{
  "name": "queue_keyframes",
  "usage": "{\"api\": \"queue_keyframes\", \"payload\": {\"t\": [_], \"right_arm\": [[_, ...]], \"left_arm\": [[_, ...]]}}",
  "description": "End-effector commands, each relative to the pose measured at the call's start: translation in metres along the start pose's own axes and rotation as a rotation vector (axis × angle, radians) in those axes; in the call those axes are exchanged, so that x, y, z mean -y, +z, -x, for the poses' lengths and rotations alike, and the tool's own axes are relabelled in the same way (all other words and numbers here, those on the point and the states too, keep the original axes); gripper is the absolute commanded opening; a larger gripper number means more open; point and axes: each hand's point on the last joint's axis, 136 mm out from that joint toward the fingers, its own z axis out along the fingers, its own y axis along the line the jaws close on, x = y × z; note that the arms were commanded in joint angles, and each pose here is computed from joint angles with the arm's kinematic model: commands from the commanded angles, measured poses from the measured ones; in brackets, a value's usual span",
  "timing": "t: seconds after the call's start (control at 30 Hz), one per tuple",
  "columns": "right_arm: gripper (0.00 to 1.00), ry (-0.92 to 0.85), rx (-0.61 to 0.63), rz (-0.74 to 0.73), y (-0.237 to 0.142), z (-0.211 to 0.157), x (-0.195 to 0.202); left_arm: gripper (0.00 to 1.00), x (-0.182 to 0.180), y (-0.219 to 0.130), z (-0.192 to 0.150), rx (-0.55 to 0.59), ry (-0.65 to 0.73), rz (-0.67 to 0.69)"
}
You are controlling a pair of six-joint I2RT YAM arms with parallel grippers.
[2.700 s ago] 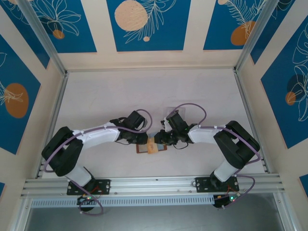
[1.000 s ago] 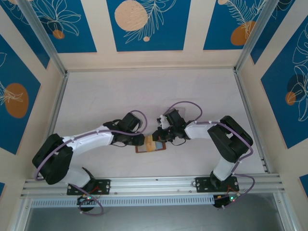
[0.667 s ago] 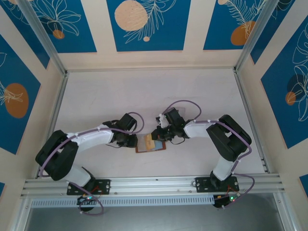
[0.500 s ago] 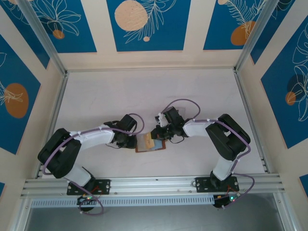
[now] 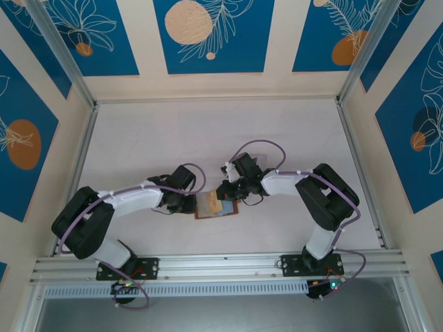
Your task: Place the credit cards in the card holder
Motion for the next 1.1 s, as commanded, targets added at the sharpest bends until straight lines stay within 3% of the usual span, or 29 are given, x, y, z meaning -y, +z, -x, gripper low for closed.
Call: {"api": "queue_keyframes", "payload": {"t": [0.0, 0.4, 0.6, 1.07], "right_arm": [[0.0, 0.01, -0.048, -0.082, 0.003, -0.019, 0.018], [0.0, 0.081, -0.071, 0.028, 0.01, -0.026, 0.009], [0.0, 0.096, -0.088, 0.033, 0.009, -0.029, 0.009], [0.0, 0.171, -0.073, 0.014, 0.012, -0.029, 0.026]], "left_arm": [[0.21, 0.001, -0.013, 0.005, 0.034, -0.057, -0.024], [0.23, 0.042, -0.033, 0.022, 0.066, 0.055, -0.065], [0.23, 0.05, -0.02, 0.018, 0.028, 0.104, -0.045], [0.22, 0.025, 0.01, -0.023, -0.06, 0.12, 0.051]]}}
